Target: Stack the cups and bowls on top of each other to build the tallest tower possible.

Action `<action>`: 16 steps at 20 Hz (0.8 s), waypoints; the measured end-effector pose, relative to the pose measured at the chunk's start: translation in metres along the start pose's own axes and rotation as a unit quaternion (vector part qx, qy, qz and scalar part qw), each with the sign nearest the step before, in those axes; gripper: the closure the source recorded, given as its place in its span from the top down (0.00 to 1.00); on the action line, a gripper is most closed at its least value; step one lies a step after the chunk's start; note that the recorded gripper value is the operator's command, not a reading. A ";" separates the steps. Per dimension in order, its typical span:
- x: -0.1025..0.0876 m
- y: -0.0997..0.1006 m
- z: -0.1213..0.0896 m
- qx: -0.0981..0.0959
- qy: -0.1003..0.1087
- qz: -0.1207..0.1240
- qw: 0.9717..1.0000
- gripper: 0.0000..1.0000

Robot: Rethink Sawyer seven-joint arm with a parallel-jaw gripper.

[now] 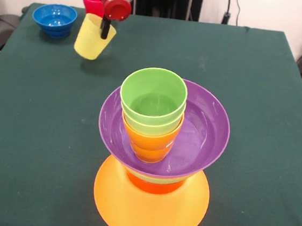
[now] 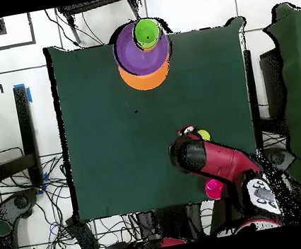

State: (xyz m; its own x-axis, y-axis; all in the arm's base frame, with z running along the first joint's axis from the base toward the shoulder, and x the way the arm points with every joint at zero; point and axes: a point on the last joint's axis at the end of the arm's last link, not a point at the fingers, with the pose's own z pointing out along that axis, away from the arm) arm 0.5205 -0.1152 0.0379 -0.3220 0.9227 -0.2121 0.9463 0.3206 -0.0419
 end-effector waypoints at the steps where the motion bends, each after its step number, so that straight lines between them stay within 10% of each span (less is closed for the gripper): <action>1: -0.002 0.002 -0.001 0.000 0.002 -0.002 1.000 0.00; 16: -0.054 0.070 -0.105 0.041 0.059 -0.042 0.997 0.00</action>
State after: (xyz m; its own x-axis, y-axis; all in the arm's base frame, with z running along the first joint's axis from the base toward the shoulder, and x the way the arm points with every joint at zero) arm 0.6006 -0.1201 0.1485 -0.3967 0.9136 -0.0892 0.9136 0.3834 -0.1356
